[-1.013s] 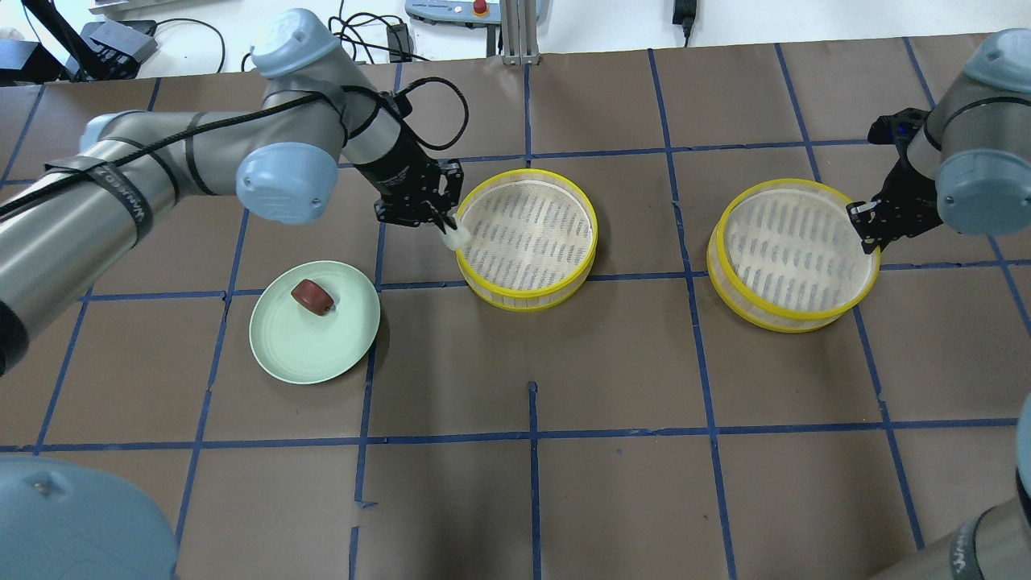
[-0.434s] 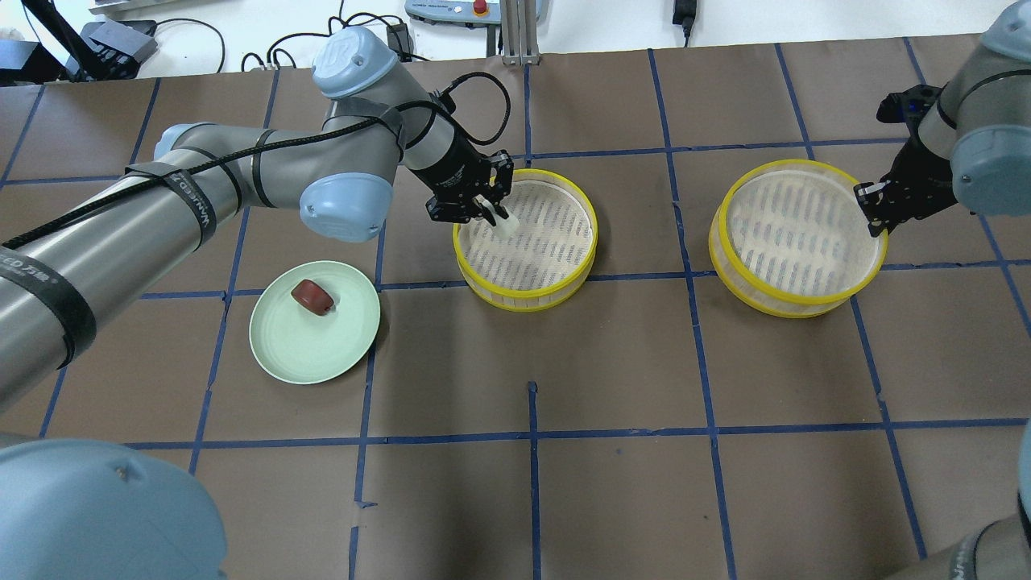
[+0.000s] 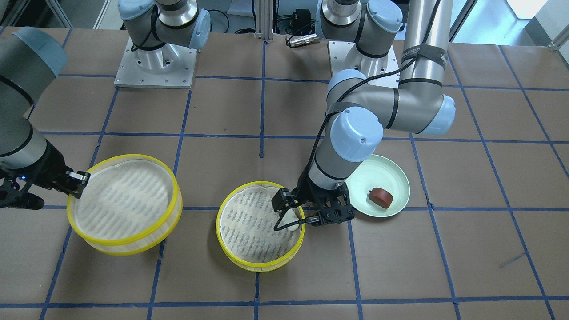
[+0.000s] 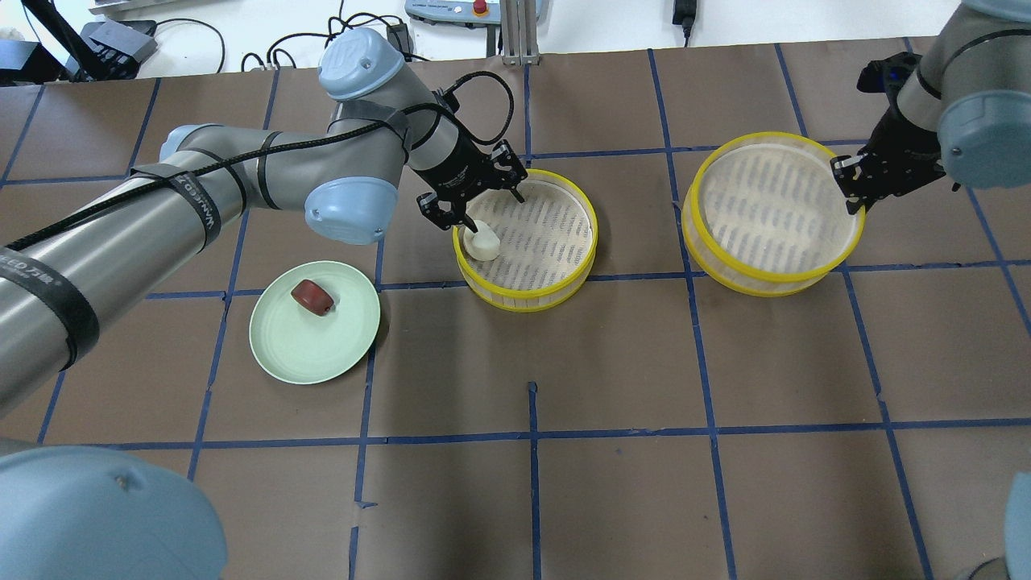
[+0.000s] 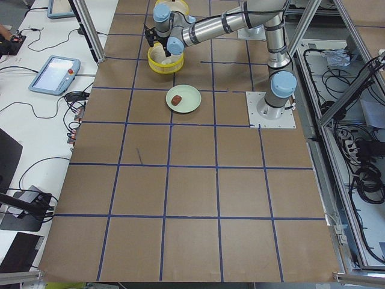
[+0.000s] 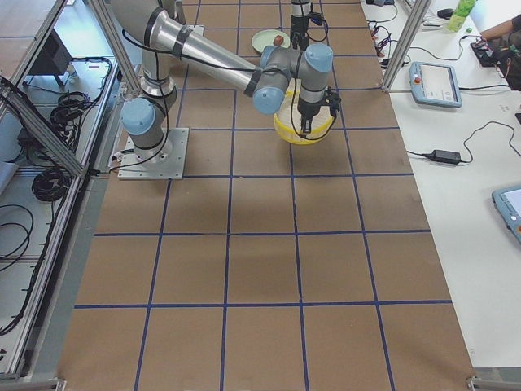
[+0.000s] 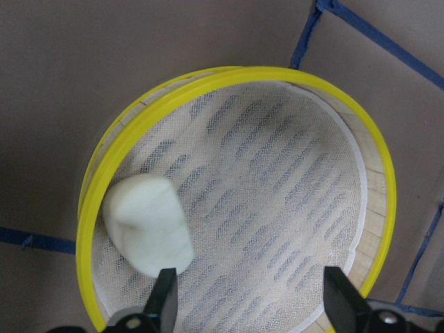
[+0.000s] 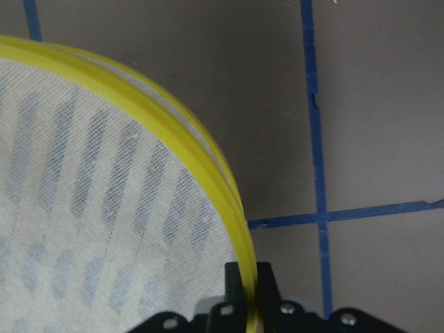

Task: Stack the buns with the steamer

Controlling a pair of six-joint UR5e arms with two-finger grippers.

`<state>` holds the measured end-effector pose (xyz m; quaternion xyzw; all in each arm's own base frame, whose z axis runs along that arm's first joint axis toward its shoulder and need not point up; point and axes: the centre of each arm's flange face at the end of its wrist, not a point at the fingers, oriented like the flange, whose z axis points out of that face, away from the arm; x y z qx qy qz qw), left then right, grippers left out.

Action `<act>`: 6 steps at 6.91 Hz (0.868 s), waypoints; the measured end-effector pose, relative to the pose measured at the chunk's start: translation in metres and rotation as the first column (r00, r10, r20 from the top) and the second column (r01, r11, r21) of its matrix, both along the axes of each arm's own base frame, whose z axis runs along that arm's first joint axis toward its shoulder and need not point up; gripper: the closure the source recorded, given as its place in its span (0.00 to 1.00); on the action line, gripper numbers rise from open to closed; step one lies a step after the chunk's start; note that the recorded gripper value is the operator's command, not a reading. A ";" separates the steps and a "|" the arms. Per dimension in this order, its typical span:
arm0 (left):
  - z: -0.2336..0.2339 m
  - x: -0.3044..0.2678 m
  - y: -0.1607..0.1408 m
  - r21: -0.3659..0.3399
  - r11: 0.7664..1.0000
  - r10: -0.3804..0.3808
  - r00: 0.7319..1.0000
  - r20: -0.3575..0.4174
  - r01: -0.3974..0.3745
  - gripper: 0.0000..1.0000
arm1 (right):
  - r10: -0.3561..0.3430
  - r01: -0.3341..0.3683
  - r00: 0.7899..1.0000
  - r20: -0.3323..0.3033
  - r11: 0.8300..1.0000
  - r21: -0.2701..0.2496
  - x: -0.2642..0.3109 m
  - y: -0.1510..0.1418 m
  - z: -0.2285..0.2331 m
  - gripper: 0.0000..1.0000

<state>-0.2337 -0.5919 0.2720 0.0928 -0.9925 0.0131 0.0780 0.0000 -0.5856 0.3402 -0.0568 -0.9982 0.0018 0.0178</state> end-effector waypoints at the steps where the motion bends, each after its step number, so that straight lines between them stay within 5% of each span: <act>1: -0.002 0.040 0.003 0.040 0.991 -0.133 0.984 0.117 0.129 0.00 | -0.047 0.047 0.999 0.013 0.999 -0.004 0.039 0.001 0.010 0.93; 3: -0.034 0.124 0.022 0.172 0.946 -0.303 0.939 0.166 0.274 0.05 | -0.140 0.140 0.990 0.024 0.990 -0.010 0.127 0.011 0.016 0.93; 5: -0.074 0.151 0.043 0.235 0.916 -0.364 0.920 0.142 0.326 0.14 | -0.229 0.229 0.973 0.025 0.973 0.002 0.203 0.021 0.002 0.93; 6: -0.084 0.157 0.044 0.249 0.910 -0.377 0.911 0.169 0.331 0.28 | -0.261 0.260 0.965 0.022 0.965 0.015 0.230 0.020 -0.008 0.92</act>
